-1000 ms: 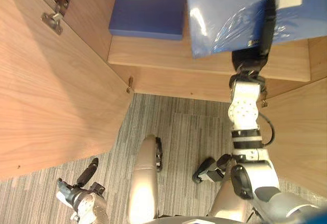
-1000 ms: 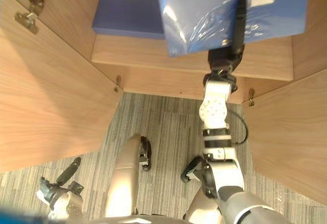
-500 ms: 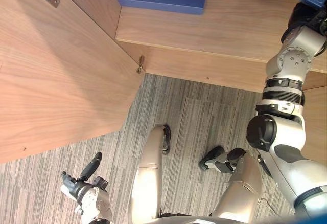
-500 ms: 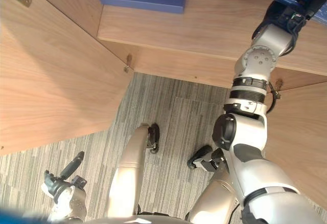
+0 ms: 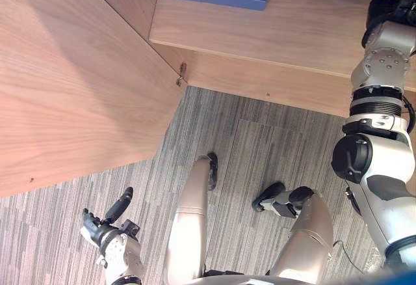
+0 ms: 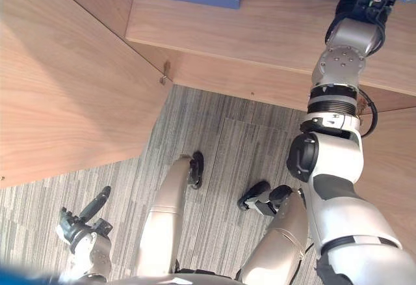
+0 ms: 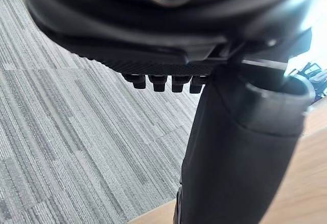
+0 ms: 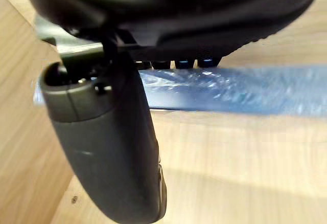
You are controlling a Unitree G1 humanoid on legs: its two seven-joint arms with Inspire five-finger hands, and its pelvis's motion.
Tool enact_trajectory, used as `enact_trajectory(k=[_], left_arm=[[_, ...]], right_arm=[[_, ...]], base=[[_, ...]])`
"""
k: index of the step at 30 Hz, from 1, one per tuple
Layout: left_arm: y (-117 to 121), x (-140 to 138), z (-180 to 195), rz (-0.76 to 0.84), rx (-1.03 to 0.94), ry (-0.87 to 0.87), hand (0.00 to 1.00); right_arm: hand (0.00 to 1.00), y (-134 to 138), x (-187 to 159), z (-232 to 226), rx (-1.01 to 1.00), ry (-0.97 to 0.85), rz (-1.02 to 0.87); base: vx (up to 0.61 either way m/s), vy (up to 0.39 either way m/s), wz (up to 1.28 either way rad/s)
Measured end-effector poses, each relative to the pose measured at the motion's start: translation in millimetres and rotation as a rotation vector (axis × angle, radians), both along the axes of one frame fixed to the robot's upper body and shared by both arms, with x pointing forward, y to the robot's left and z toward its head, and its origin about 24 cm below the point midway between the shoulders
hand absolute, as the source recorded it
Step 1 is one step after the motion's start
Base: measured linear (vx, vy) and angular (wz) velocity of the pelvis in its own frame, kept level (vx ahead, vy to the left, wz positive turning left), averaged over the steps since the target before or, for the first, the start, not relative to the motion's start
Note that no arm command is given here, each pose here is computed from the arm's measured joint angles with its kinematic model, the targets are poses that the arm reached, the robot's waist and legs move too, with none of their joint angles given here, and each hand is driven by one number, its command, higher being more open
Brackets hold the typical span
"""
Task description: Walk over to the cabinet, pick up the folder, carry it to the office cabinet, place the folder inside the office cabinet, then close the office cabinet door
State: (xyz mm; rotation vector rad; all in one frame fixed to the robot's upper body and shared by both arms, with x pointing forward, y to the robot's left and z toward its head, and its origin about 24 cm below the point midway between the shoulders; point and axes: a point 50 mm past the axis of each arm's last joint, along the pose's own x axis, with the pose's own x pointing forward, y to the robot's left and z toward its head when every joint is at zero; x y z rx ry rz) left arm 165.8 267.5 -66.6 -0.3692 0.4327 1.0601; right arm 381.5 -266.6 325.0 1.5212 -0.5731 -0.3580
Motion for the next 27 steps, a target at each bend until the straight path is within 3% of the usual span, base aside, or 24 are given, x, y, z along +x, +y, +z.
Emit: enact_trajectory(k=[16,19,21,22,27], left_arm=[[0.4,-2.0,-3.0,-0.003,-0.011,0.006,1.00],[1.0,-4.0,-5.2,0.004,-0.016,0.016,1.00],[0.6,-5.2,-7.3,0.002,-0.021,0.025,1.00],[0.2,-5.2,-7.9,-0.002,-0.023,0.026,1.00],[2.0,-6.0,-9.8,-0.038,-0.026,0.022,1.00]], right_arm=[[1.00,1.5,12.2,-20.4,-0.053,0.137,0.040],[1.00,5.3,17.3,-25.3,-0.293,0.283,0.010],[1.00,9.6,22.7,-33.5,-0.609,0.473,-0.042],[1.00,12.4,25.8,-38.4,-0.901,0.603,-0.089],[1.00,4.5,25.3,-42.8,-1.454,0.722,-0.136]], base=[[0.00,-0.001,0.00],[0.00,-0.003,-0.02],[0.00,0.000,-0.02],[0.00,0.000,-0.04],[0.00,-0.024,-0.05]])
